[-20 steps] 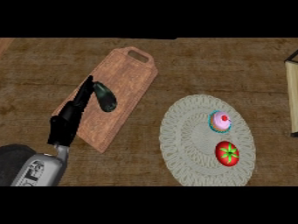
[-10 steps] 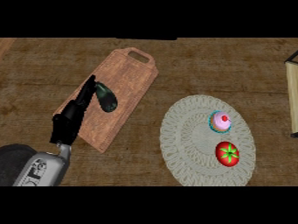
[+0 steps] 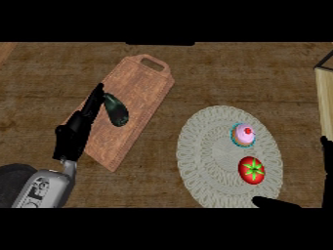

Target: Pick the tomato from the placemat and place it in the tiered shelf

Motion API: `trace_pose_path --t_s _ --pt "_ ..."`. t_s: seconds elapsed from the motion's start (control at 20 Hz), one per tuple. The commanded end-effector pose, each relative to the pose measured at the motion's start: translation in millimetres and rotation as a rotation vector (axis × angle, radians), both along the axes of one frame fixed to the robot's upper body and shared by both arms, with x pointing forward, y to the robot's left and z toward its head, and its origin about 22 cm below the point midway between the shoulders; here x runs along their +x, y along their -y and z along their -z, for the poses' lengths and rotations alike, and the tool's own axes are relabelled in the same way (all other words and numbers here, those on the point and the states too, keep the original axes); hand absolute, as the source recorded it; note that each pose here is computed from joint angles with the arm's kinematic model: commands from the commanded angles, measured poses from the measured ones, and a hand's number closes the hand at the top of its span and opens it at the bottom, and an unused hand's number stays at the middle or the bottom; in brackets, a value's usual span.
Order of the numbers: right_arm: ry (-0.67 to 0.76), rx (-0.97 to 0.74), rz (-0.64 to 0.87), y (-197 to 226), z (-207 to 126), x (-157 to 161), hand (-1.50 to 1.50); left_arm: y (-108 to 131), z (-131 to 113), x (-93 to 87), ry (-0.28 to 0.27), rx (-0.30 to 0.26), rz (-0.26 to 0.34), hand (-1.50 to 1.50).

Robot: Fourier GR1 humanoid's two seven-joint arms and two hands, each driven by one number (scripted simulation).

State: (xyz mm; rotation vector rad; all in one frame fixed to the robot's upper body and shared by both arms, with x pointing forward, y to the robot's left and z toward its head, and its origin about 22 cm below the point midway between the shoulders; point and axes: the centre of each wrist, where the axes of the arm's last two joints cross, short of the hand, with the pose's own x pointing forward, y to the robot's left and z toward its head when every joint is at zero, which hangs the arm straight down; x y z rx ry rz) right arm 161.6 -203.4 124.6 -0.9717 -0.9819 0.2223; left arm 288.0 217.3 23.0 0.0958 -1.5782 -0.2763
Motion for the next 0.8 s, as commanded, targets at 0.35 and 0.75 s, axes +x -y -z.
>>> trace_pose_path --t_s 0.35,0.75 --pt "-0.131 0.009 0.136 -39 -8 22 -1.5 1 0 11.4 0.008 0.003 -0.025 0.0" --pt "-0.161 0.0 0.166 -52 13 45 -1.5 4 8 -2.0 0.0 -0.004 -0.016 0.0"
